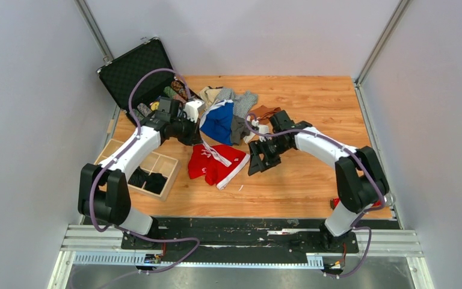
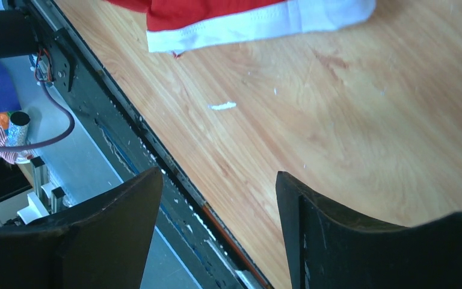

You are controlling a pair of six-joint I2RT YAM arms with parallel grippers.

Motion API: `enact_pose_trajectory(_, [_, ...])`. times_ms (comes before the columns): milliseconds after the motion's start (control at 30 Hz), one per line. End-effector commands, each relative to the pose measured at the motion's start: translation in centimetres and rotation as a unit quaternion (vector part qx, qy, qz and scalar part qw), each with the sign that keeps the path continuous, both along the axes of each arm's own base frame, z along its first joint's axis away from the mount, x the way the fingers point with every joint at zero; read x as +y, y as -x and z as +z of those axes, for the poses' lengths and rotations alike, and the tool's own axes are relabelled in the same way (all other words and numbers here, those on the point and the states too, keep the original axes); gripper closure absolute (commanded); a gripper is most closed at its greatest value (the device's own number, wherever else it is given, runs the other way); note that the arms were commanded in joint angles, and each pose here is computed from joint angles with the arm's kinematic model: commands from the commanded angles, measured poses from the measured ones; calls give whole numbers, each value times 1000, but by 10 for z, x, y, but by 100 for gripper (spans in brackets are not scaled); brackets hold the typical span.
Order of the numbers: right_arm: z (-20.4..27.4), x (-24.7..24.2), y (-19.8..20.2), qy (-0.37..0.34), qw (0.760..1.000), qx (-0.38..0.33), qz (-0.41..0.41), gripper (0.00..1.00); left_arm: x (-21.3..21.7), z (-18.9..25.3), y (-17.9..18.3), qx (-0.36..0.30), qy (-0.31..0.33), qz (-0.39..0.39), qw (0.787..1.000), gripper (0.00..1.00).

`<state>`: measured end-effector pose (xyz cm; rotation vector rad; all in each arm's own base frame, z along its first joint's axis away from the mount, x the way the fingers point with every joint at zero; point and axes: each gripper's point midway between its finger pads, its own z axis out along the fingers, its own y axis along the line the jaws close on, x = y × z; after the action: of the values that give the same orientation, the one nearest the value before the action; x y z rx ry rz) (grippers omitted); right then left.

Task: Roll the underwear
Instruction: Flatten out the underwear at the center of the board.

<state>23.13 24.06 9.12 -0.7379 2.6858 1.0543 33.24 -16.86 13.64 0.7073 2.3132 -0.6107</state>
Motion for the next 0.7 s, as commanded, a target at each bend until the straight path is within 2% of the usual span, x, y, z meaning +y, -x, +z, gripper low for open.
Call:
enact_pose_trajectory(0, [0,28,-12,-24,1000,8,13,29,-16,11,13,23,45,-8,999,100])
enact_pose_trajectory(267, [-15,81,1,-10,997,28,64,30,-13,6,-4,40,25,7,999,100])
enact_pose_trajectory(400, [-23,103,2,2,997,44,68,36,-11,7,-17,52,31,43,997,100])
enact_pose_trajectory(533, [-36,114,-3,66,994,-26,80,41,-11,7,-23,78,54,71,993,100])
enact_pose_trajectory(667, [-43,125,-4,94,989,-67,94,42,-13,5,-27,101,71,83,989,100])
